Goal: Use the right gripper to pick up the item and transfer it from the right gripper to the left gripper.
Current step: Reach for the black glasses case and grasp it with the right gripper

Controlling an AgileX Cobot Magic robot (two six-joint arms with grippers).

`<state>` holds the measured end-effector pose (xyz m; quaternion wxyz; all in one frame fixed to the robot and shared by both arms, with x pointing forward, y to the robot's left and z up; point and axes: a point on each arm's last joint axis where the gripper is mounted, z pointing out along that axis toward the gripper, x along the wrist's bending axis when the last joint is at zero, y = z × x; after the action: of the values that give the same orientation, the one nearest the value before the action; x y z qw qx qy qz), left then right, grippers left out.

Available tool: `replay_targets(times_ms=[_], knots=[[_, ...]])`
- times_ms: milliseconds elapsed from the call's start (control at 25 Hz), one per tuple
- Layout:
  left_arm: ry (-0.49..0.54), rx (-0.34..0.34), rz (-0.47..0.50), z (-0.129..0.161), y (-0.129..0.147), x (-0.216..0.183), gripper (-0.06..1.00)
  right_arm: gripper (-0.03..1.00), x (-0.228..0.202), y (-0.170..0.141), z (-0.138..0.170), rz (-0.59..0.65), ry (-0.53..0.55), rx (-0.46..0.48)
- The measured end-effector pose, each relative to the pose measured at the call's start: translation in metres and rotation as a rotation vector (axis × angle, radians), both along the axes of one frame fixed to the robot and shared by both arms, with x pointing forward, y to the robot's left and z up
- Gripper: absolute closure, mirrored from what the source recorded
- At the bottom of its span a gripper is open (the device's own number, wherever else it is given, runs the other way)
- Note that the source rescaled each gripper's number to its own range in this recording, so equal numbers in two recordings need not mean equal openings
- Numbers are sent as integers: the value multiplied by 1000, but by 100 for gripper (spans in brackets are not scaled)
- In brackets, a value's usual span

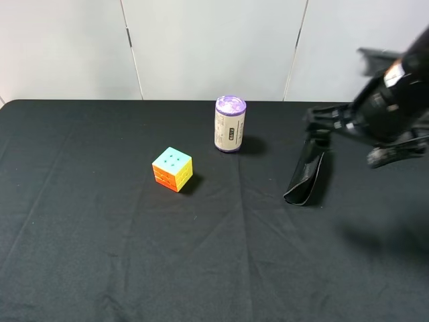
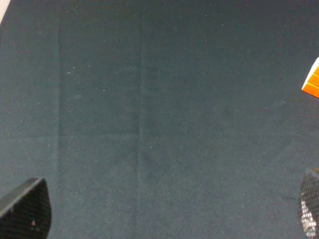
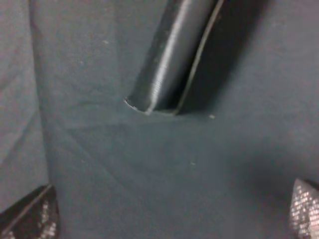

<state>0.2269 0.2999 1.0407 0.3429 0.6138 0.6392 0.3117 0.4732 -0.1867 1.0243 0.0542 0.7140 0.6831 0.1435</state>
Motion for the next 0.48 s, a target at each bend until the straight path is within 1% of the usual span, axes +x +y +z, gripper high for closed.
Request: replay_targets(times_ms=[80, 280, 480], knots=[[0, 0, 0, 0, 0, 0, -4, -3, 9, 4, -14, -33, 17, -4], [0, 0, 0, 0, 0, 0, -4, -3, 30, 9, -49, -73, 35, -57], [0, 0, 0, 0, 0, 0, -4, -3, 44, 16, -79, -83, 40, -59]])
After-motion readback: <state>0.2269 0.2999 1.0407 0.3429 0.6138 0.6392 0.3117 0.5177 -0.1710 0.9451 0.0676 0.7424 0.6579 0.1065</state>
